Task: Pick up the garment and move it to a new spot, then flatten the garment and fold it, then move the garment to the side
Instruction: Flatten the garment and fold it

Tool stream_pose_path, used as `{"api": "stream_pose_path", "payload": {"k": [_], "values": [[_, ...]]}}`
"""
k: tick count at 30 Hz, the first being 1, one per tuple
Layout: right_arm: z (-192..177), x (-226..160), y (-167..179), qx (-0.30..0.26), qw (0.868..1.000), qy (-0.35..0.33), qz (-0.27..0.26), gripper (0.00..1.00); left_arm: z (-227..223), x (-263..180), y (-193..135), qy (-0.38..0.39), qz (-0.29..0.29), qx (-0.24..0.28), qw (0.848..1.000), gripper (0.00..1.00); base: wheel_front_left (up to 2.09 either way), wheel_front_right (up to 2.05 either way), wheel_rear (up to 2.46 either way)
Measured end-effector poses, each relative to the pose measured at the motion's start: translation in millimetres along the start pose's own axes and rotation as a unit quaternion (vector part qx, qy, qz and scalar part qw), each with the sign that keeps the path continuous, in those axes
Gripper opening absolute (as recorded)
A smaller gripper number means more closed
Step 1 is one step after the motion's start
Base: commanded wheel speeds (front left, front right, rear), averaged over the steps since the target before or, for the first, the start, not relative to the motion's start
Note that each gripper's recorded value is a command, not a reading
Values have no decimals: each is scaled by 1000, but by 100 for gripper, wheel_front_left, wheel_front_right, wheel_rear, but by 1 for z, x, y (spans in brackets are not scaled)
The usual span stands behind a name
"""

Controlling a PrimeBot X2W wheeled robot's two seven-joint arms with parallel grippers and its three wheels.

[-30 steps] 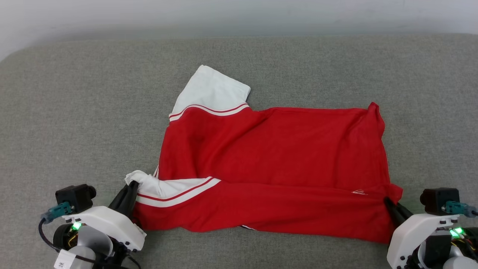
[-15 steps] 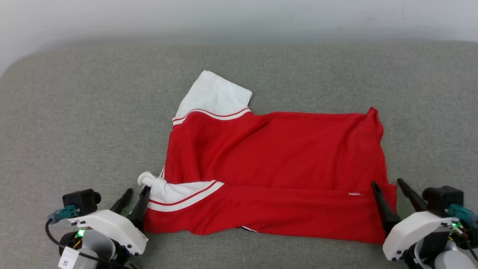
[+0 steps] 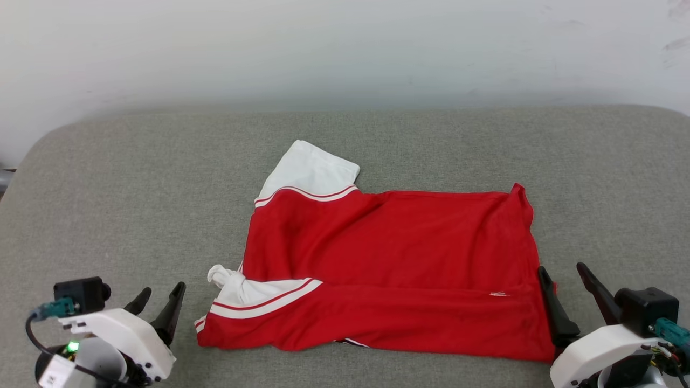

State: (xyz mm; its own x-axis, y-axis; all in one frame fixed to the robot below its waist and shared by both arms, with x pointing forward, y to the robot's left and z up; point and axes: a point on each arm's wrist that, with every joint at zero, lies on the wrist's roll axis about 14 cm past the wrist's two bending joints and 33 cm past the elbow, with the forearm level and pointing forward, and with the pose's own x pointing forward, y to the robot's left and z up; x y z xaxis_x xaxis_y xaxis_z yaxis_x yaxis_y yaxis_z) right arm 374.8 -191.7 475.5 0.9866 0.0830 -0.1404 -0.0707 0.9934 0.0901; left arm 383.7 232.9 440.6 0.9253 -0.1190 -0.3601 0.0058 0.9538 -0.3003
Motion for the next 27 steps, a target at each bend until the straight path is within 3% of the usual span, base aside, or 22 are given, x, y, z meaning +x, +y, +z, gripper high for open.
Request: {"api": "stream_pose_path", "payload": {"k": [5,13,17,25,26,27], "values": [[2,-5,3,2,1000,-1,-1,100,-6,-7,-8,82,-23,11,996,100,0,0,0],[-8,-2,3,11,1000,19,-7,100,-35,-11,-19,225,-34,12,974,100,0,0,0],[-14,3,1,17,999,29,-11,100,-56,-7,-20,277,-28,-7,960,100,0,0,0],[-27,7,-6,30,998,48,-24,100,-86,10,-25,340,-37,4,940,100,0,0,0],[-29,6,-9,31,998,51,-28,100,-89,10,-27,349,-42,8,936,55,0,0,0],[-30,6,-11,32,998,53,-31,100,-90,11,-29,353,-46,12,934,29,0,0,0]]}}
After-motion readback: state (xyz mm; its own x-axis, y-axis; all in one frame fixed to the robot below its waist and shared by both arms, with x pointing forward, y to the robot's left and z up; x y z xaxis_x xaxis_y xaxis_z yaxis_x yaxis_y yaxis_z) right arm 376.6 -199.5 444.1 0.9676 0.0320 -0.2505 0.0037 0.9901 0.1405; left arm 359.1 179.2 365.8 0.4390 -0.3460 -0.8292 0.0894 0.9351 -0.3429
